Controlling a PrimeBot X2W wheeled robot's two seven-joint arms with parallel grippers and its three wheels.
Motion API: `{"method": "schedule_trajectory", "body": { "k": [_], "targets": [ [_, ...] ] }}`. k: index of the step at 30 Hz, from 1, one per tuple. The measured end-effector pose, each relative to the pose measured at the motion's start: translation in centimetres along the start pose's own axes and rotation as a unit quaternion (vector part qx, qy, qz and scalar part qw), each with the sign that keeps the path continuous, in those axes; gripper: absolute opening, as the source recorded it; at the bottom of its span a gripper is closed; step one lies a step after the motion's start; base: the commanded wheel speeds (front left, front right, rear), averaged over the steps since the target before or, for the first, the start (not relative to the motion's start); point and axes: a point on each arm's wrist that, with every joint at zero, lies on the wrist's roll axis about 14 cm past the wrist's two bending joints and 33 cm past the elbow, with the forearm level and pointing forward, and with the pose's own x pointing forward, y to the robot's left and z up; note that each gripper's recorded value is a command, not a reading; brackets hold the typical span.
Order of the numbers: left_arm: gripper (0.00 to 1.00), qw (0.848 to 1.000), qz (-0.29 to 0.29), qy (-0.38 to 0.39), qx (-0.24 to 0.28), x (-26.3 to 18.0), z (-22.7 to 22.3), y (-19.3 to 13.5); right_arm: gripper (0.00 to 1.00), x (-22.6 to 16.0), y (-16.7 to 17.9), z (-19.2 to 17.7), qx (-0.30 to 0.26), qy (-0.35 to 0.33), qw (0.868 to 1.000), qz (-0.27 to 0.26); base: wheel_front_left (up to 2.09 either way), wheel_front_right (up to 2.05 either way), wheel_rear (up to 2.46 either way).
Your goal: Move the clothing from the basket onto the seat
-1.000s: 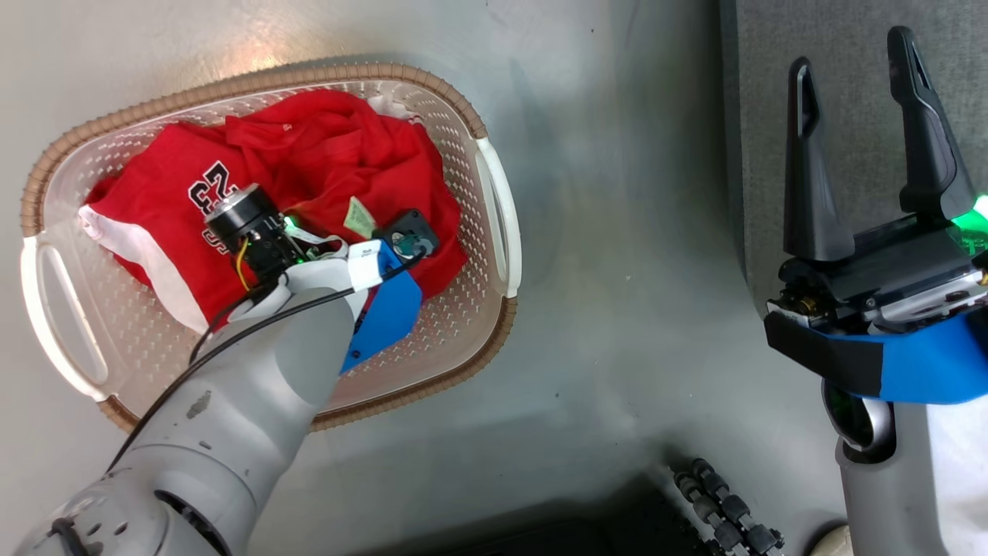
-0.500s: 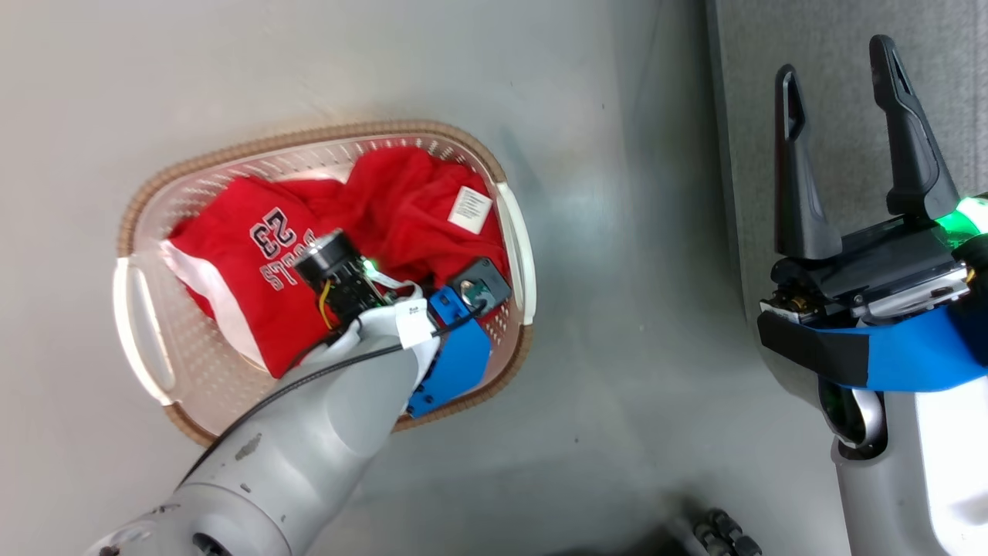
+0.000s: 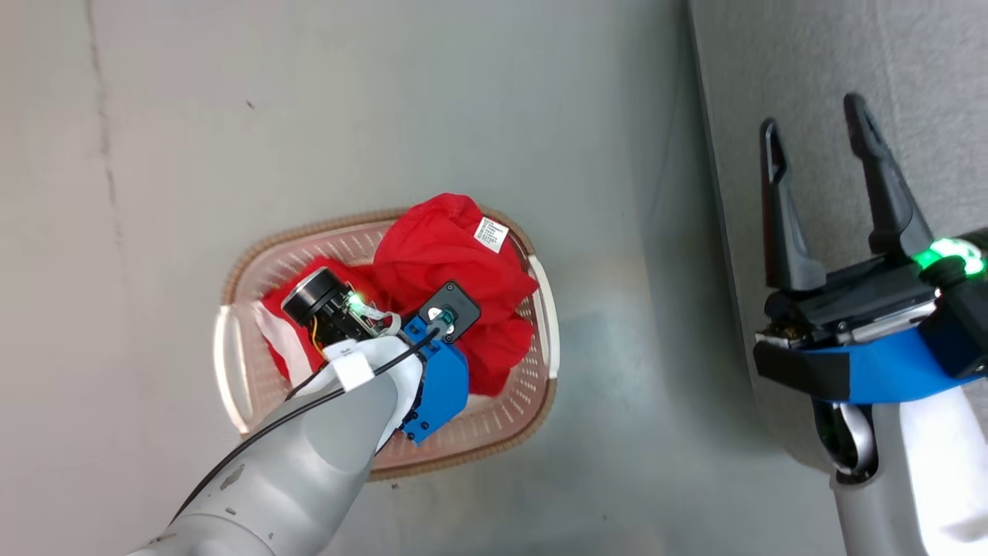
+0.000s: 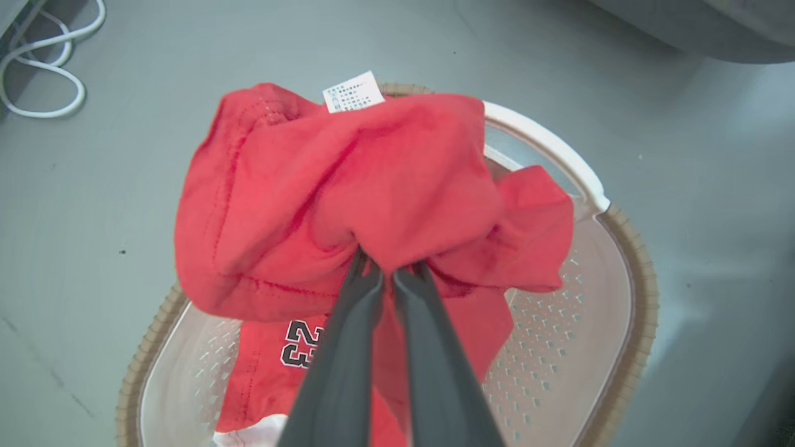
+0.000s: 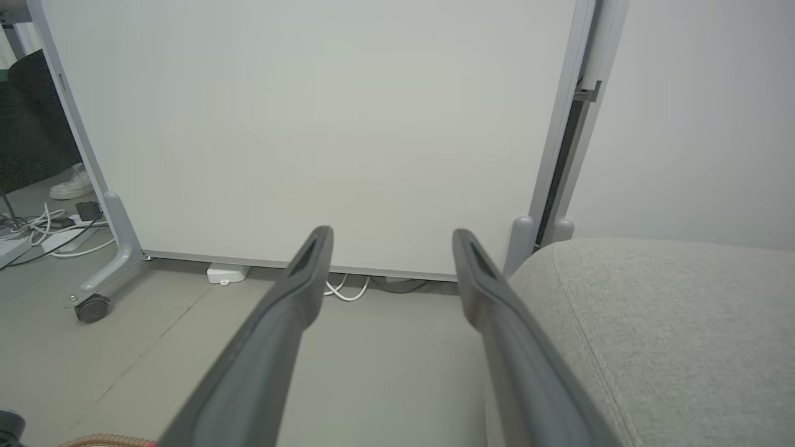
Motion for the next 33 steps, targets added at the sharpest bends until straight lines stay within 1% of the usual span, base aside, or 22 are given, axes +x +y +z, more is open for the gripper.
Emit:
{"method": "schedule_trajectory", "body": {
  "k": [3, 7, 9, 17, 25, 29, 30, 33],
  "targets": [
    [0.00, 0.999, 0.028, -0.039, -0.013, -2.1, 1.9, 0.7, 1.00, -0.8, 0.5, 1.5, 0.002, -0.009, 1.000, 0.004, 0.00, 0.00, 0.00],
    [0.00, 0.993, 0.065, -0.086, -0.040, -4.4, 3.9, 1.9, 1.00, -1.8, 1.1, 3.0, 0.005, -0.017, 1.000, 0.008, 0.00, 0.00, 0.00],
    [0.00, 0.989, 0.083, -0.111, -0.053, -5.7, 5.0, 2.6, 1.00, -2.2, 1.3, 3.9, 0.007, -0.023, 1.000, 0.010, 0.00, 0.00, 0.00],
    [0.00, 0.971, 0.144, -0.181, -0.068, -10.9, 8.4, 4.7, 1.00, -4.0, 2.7, 7.0, 0.013, -0.049, 0.998, 0.023, 0.00, 0.00, 0.00],
    [0.00, 0.946, 0.184, -0.253, -0.079, -16.0, 12.1, 5.9, 1.00, -6.1, 3.7, 9.4, 0.017, -0.071, 0.997, 0.028, 0.00, 0.00, 0.00],
    [0.00, 0.934, 0.197, -0.290, -0.066, -18.6, 14.2, 6.1, 1.00, -7.3, 4.0, 10.2, 0.019, -0.077, 0.996, 0.027, 0.00, 0.00, 0.00],
    [0.00, 0.927, 0.205, -0.308, -0.061, -20.0, 15.1, 6.2, 1.00, -7.9, 4.0, 10.5, 0.020, -0.079, 0.996, 0.026, 0.00, 0.00, 0.00],
    [0.00, 0.917, 0.211, -0.333, -0.052, -21.8, 16.5, 6.0, 1.00, -8.7, 4.3, 10.9, 0.021, -0.082, 0.996, 0.026, 0.00, 0.00, 0.00]
  ]
}}
